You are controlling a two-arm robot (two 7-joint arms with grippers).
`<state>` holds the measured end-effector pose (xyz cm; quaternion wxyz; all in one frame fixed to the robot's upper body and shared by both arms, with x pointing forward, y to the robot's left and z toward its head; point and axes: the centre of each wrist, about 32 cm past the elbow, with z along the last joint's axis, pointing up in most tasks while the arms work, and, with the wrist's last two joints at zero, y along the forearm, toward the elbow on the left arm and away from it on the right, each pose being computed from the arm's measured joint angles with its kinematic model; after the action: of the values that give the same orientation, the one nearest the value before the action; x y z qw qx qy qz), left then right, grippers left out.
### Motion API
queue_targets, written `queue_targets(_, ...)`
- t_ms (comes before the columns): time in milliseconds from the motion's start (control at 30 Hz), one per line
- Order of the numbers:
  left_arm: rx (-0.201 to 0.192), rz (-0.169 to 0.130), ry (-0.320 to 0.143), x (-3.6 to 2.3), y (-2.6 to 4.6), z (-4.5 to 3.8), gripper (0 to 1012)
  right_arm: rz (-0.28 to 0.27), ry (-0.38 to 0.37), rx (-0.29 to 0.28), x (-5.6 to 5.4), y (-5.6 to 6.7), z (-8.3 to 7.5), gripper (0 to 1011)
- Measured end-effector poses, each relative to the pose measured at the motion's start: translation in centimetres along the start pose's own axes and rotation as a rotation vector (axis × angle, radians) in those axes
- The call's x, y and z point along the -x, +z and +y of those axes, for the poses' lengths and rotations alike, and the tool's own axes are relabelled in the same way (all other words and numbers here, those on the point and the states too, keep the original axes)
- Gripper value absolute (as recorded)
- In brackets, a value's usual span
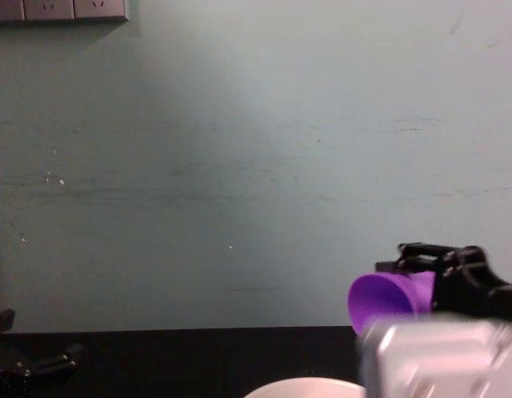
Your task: Pick up the cup and pour the mung beans from the cup into the bowl.
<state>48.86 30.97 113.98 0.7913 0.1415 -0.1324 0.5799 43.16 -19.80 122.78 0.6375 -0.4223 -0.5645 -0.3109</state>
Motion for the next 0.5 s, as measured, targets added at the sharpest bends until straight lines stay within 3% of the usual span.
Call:
queue_targets(33, 0.000, 0.000, 0.000, 0.00, 0.00, 0.00, 1003, 0.083, -0.009, -0.015, -0.1, -0.9, -0.3, 744)
queue_targets(67, 0.000, 0.000, 0.000, 0.00, 0.00, 0.00, 1003, 0.083, -0.009, -0.015, -0.1, -0.9, -0.3, 744)
queue_targets(100, 0.000, 0.000, 0.000, 0.00, 0.00, 0.00, 1003, 0.173, -0.019, -0.041, -0.1, -1.7, -0.5, 743)
queue_targets(167, 0.000, 0.000, 0.000, 0.00, 0.00, 0.00, 1003, 0.245, -0.025, -0.062, 0.0, -2.5, -0.7, 743)
queue_targets(200, 0.000, 0.000, 0.000, 0.00, 0.00, 0.00, 1003, 0.328, -0.030, -0.081, 0.2, -3.4, -0.8, 744)
queue_targets(233, 0.000, 0.000, 0.000, 0.00, 0.00, 0.00, 1003, 0.370, -0.033, -0.093, 0.3, -3.8, -0.9, 743)
queue_targets(267, 0.000, 0.000, 0.000, 0.00, 0.00, 0.00, 1003, 0.460, -0.037, -0.118, 0.5, -4.6, -1.0, 744)
queue_targets(300, 0.000, 0.000, 0.000, 0.00, 0.00, 0.00, 1003, 0.460, -0.037, -0.118, 0.5, -4.6, -1.0, 744)
queue_targets(333, 0.000, 0.000, 0.000, 0.00, 0.00, 0.00, 1004, 0.543, -0.038, -0.140, 0.8, -5.4, -1.0, 743)
queue_targets(400, 0.000, 0.000, 0.000, 0.00, 0.00, 0.00, 1003, 0.625, -0.041, -0.162, 1.1, -6.2, -1.0, 744)
queue_targets(433, 0.000, 0.000, 0.000, 0.00, 0.00, 0.00, 1003, 0.713, -0.039, -0.184, 1.5, -7.0, -1.0, 743)
queue_targets(467, 0.000, 0.000, 0.000, 0.00, 0.00, 0.00, 1003, 0.750, -0.037, -0.194, 1.6, -7.4, -1.0, 743)
queue_targets(500, 0.000, 0.000, 0.000, 0.00, 0.00, 0.00, 1004, 0.835, -0.033, -0.215, 2.1, -8.2, -0.9, 743)
